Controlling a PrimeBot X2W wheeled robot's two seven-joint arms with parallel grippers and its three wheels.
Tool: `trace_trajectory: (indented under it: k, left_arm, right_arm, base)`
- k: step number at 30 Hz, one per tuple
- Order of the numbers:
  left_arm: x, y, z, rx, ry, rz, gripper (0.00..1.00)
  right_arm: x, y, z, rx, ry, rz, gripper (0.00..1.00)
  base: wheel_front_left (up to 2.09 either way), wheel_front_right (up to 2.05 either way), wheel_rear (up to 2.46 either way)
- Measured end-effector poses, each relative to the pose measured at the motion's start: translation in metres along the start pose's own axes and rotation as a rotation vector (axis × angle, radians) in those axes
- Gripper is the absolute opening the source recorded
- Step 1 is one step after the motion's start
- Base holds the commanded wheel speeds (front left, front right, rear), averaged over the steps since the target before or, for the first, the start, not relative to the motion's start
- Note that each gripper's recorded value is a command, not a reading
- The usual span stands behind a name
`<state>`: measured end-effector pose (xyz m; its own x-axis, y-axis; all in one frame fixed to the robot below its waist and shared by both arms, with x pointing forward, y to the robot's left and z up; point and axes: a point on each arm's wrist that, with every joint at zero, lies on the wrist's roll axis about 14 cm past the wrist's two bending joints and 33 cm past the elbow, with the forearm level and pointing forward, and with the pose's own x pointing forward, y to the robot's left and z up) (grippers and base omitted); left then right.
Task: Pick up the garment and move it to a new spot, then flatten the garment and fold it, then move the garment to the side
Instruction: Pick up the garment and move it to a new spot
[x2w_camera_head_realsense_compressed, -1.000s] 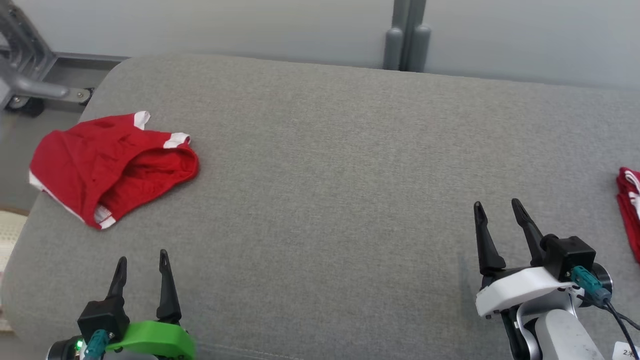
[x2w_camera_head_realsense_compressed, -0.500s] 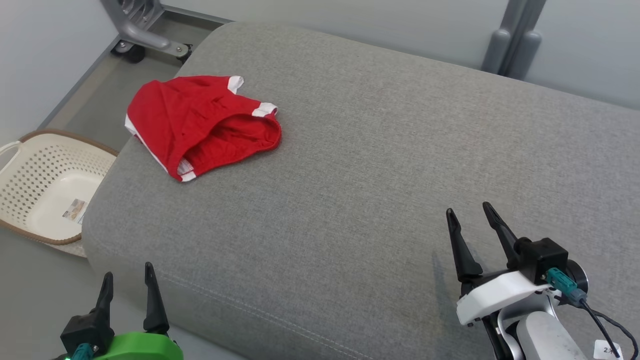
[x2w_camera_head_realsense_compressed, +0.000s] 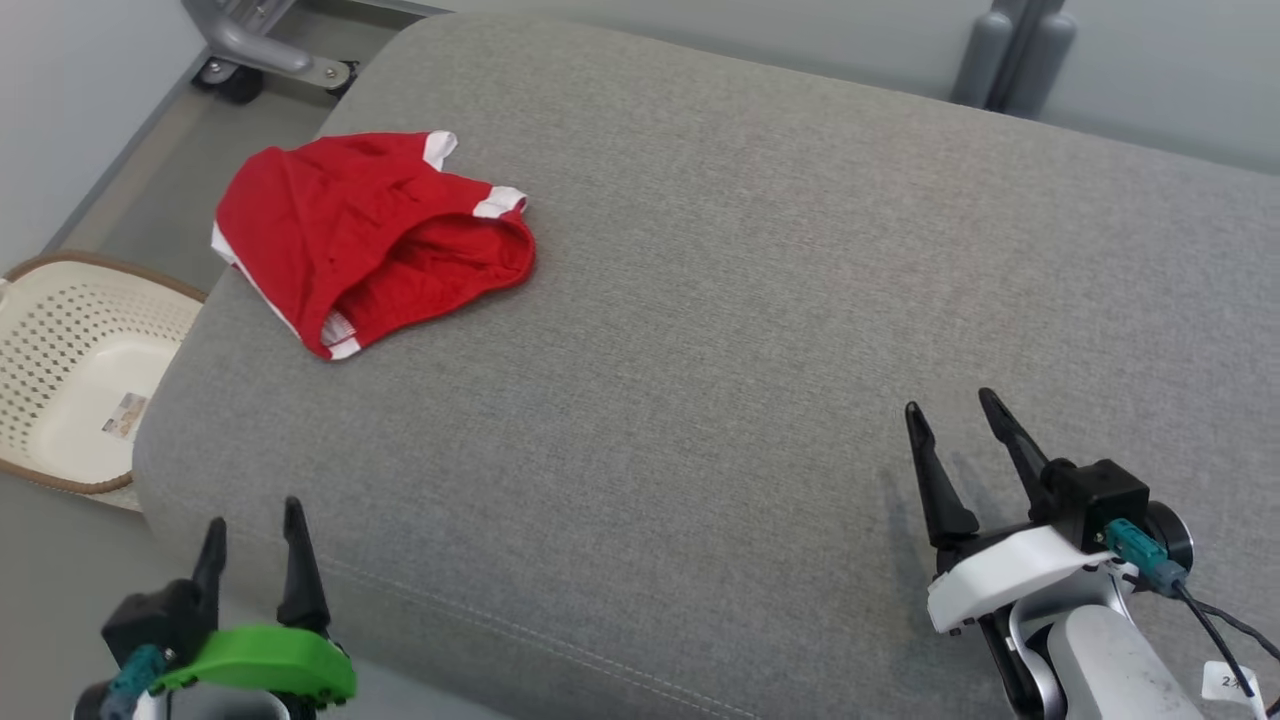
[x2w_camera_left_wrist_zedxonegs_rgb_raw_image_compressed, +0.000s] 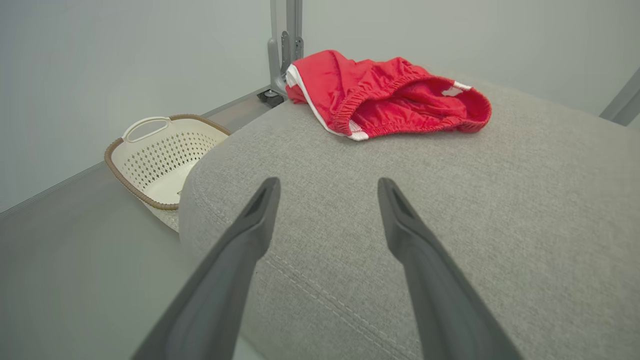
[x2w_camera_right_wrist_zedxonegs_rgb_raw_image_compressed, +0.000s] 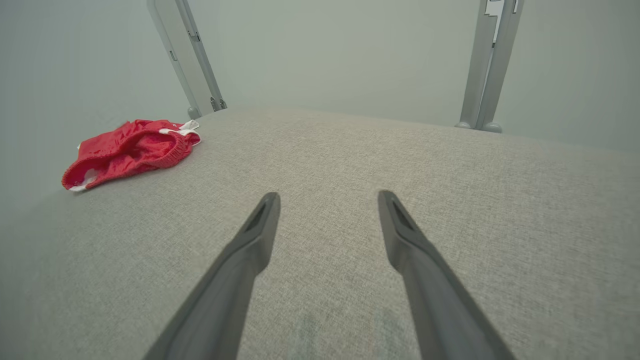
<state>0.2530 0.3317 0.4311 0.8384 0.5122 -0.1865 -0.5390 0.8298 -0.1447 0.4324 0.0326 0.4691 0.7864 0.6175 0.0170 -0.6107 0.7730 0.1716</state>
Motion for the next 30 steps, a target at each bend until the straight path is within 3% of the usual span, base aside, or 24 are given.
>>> trace_trajectory:
  k: [5,12,21,30]
  left_arm:
    - [0.042,-0.014,0.02,0.002,-0.04,-0.038,1.0]
    - [0.117,-0.044,0.049,0.136,-0.059,-0.132,1.0]
    - [0.182,-0.063,0.017,0.249,0.078,-0.159,1.0]
    - [0.21,-0.08,-0.039,0.295,0.219,-0.159,1.0]
  right_arm:
    - [-0.003,-0.024,0.003,-0.013,-0.014,-0.05,1.0]
    - [0.003,-0.06,-0.004,-0.033,-0.014,-0.098,1.0]
    - [-0.001,-0.109,-0.033,-0.043,0.033,-0.18,1.0]
    - [-0.017,-0.15,-0.052,-0.043,0.068,-0.283,1.0]
  base:
    - [0.0,0.0,0.0]
    - [0.0,0.0,0.0]
    - [0.0,0.0,0.0]
    - [0.0,0.0,0.0]
